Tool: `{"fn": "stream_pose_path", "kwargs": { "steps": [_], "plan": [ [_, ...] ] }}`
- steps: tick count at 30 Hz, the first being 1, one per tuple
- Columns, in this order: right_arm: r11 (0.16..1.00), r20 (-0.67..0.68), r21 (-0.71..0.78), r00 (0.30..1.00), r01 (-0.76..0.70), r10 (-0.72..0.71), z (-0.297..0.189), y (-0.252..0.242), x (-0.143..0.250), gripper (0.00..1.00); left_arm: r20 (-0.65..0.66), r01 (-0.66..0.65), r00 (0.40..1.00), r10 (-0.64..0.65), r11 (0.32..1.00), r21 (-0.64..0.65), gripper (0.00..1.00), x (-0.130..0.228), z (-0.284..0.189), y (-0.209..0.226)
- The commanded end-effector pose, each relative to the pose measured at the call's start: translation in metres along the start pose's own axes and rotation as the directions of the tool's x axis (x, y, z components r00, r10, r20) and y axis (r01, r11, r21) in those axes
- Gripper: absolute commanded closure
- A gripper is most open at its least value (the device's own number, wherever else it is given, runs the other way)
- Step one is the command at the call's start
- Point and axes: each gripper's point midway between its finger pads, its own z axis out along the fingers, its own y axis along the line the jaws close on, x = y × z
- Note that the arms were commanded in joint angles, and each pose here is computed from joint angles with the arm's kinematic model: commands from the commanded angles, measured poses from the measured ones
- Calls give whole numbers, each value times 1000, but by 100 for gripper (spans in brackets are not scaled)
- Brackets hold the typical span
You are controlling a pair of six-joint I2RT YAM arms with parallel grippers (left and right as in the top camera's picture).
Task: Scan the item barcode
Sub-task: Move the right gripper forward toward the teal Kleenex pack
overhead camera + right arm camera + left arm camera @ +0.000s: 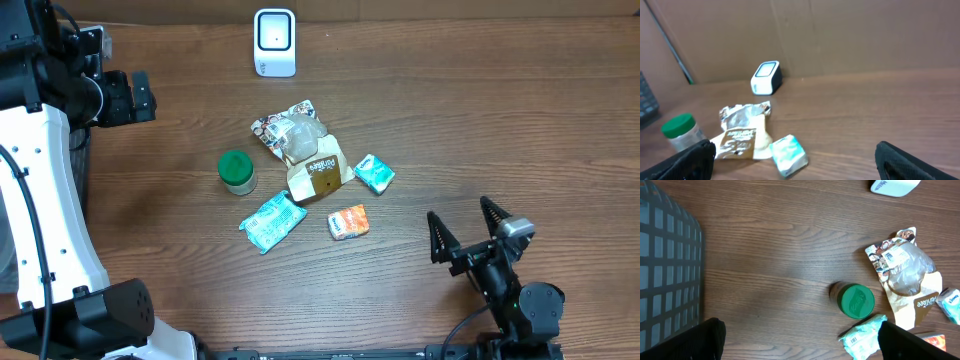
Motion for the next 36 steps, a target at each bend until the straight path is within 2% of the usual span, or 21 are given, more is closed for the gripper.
{"fn": "stream_pose_path", "kwargs": {
  "steps": [1,8,13,17,23,28,32,36],
  "plan": [
    [999,46,-44,999,22,-20,-9,18,-45,0,-8,-20,1000,20,1000,15,0,2,2,-2],
    [999,-49,-33,999,-13,12,-4,28,-93,0,-8,-20,1000,20,1000,15,0,2,2,-2],
    [997,-186,-32,981,-64,57,10,34,-121,0,-8,-20,1000,20,1000,15,0,2,2,-2],
    [993,-326,-5,939,-121,112,25,34,-134,0,-8,-20,1000,20,1000,15,1,2,2,-2],
    [984,-565,62,807,-166,172,49,25,-125,0,-8,-20,1000,20,1000,15,0,2,2,-2],
    [961,-736,161,622,-224,269,68,13,-98,0,-8,-20,1000,20,1000,15,0,2,2,-2],
    [944,-801,221,506,-246,320,84,2,-70,0,-8,-20,1000,20,1000,15,1,2,2,-2],
    [933,-828,238,445,-270,340,101,-5,-47,0,-8,-20,1000,20,1000,15,0,2,2,-2]
  ]
}}
